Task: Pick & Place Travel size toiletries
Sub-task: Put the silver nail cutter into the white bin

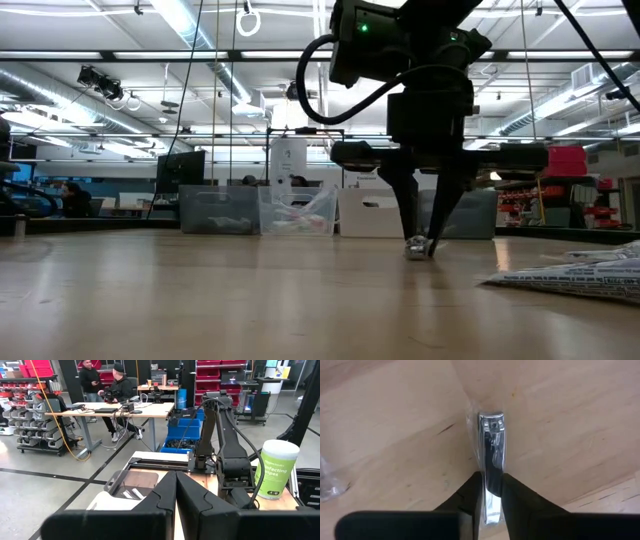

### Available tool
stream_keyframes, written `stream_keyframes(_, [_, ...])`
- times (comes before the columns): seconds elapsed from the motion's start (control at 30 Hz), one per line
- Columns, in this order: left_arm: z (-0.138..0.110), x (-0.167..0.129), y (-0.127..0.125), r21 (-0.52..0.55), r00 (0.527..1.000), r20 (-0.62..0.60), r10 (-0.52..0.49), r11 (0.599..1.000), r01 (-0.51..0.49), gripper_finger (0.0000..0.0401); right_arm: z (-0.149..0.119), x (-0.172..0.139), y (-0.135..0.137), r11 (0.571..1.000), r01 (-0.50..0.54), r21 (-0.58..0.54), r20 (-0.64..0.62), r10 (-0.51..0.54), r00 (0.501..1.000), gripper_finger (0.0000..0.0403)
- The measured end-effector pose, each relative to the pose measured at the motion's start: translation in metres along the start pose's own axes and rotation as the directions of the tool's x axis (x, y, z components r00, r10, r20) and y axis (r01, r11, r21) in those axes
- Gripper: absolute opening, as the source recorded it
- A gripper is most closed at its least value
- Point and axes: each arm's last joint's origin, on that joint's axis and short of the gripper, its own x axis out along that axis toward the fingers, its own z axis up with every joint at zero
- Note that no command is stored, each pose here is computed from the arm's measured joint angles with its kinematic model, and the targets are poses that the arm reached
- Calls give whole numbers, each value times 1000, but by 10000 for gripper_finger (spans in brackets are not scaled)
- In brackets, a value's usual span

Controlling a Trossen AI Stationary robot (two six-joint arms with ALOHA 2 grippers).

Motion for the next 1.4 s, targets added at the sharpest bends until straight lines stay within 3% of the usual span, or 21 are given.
stream_keyframes(0.57, [0,0,0,1,1000,0,0,1000,0,18,2,-15,-2,999,-46,15,-36,47,998,60])
stream_keyframes(0.9, [0,0,0,9,1000,1,0,1000,0,18,11,-40,-11,979,-75,190,-1,77,997,60])
stream_keyframes(1.2, [0,0,0,9,1000,1,0,1000,0,18,20,-59,-22,978,-55,200,88,38,995,60])
stream_keyframes(1.4, [0,0,0,9,1000,1,0,1000,0,18,12,-73,-26,957,-45,287,117,12,993,59])
